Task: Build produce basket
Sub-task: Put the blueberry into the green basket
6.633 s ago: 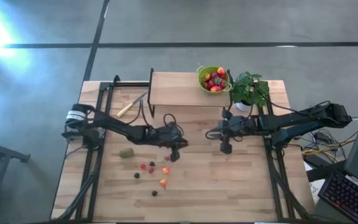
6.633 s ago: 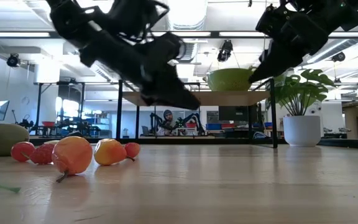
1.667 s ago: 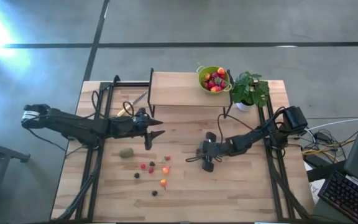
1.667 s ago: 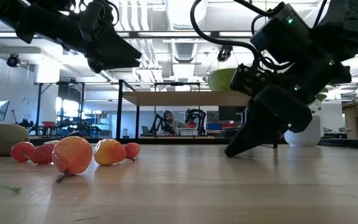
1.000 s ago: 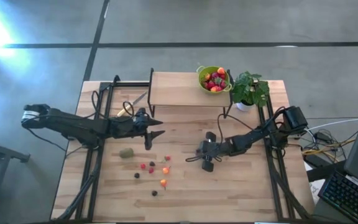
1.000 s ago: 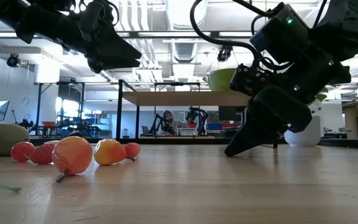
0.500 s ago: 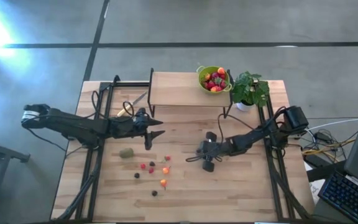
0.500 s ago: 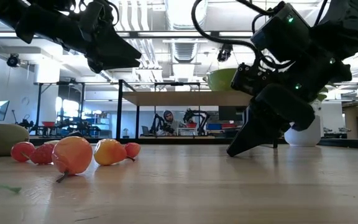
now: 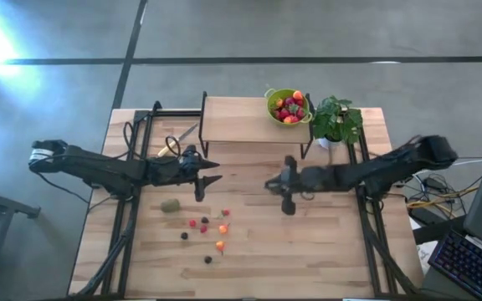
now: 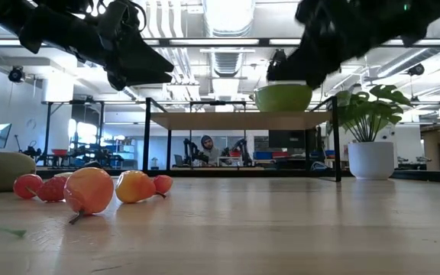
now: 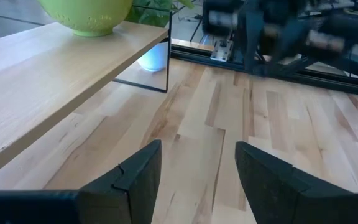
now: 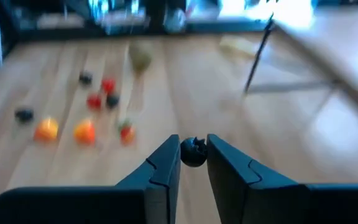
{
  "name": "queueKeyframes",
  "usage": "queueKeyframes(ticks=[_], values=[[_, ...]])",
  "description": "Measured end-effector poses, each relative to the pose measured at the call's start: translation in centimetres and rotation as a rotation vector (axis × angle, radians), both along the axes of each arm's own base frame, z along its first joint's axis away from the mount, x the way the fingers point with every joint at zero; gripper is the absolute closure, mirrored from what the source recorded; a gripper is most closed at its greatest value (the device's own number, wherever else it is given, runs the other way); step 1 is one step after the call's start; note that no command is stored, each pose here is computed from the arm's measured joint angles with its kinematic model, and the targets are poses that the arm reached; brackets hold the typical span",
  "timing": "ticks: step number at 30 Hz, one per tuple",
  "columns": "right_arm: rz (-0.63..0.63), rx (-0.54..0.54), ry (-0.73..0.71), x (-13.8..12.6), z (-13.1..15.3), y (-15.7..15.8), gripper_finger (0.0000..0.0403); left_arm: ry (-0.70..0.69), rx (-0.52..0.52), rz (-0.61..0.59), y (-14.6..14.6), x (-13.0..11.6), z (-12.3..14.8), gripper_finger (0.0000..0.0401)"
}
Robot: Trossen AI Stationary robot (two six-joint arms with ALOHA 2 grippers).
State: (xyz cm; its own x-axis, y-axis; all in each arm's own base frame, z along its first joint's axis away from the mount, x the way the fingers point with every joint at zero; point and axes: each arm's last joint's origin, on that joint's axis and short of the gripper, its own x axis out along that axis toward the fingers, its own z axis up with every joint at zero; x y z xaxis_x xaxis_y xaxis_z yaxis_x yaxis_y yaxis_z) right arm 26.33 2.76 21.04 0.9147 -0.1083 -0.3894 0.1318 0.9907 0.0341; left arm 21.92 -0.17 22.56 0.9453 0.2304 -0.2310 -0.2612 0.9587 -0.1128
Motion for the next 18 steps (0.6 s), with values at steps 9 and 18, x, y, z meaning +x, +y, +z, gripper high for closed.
queueKeyframes(ticks=[9,18], values=[[-0.154,-0.068,-0.166,-3.9,5.4,-4.6,0.0344,0.0,-0.004,0.001,0.0,0.0,0.0,0.0191],[-0.294,-0.105,-0.116,-6.9,9.5,-7.8,0.0339,-0.001,-0.004,0.002,0.0,0.0,0.0,0.0191]])
